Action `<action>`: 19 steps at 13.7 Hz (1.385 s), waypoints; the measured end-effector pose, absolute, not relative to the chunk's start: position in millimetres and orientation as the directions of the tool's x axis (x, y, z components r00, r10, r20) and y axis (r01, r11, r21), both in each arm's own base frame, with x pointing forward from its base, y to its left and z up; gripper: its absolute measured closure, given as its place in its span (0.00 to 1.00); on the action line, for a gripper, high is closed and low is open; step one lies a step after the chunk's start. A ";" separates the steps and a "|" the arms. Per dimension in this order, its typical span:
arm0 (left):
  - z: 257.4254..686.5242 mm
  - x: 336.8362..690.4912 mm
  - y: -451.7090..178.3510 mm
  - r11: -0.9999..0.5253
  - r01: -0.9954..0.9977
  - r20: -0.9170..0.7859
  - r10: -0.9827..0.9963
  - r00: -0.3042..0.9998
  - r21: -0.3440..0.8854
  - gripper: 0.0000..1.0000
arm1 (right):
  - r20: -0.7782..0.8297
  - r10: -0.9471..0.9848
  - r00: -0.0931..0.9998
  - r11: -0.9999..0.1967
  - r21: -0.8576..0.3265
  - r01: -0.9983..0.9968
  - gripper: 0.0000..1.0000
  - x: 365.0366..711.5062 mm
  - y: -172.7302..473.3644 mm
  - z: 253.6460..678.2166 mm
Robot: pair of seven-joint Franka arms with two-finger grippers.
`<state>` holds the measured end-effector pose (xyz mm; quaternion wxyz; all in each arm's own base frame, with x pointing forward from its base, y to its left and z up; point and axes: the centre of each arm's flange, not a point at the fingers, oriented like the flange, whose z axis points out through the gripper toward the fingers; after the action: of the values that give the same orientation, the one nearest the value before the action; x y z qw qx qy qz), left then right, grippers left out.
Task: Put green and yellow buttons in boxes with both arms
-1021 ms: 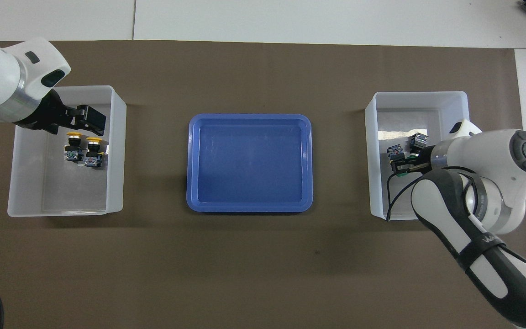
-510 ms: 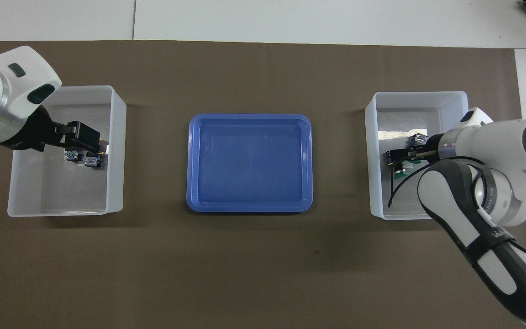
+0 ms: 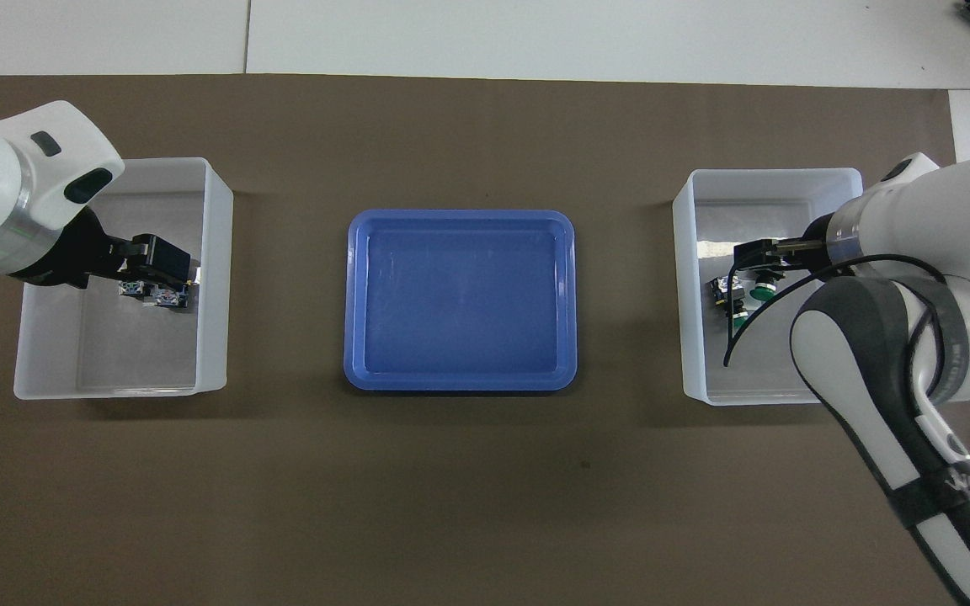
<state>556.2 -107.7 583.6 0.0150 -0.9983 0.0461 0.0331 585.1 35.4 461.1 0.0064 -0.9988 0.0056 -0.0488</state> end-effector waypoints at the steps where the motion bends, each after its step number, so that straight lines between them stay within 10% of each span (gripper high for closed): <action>1: 583.7 556.3 -107.8 -0.996 -0.084 -0.066 -0.082 0.994 -0.027 0.00 | 0.081 -0.014 0.997 -1.000 -0.014 -0.013 0.00 583.9 33.7 478.7; 10: 582.4 567.9 -113.8 -0.998 -0.049 0.029 -0.048 0.998 0.042 0.00 | -0.018 -0.006 1.000 -1.000 -0.016 -0.006 0.00 548.8 24.0 617.3; 19: 581.8 568.6 -112.0 -0.998 -0.047 0.031 -0.045 0.998 0.045 0.00 | -0.026 0.036 0.999 -0.999 -0.014 0.036 0.00 558.1 25.5 610.1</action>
<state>568.6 -112.0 581.8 -0.0228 -0.9994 0.0231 -0.0150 558.1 25.5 610.1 0.0066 -0.9997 -0.0181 0.0133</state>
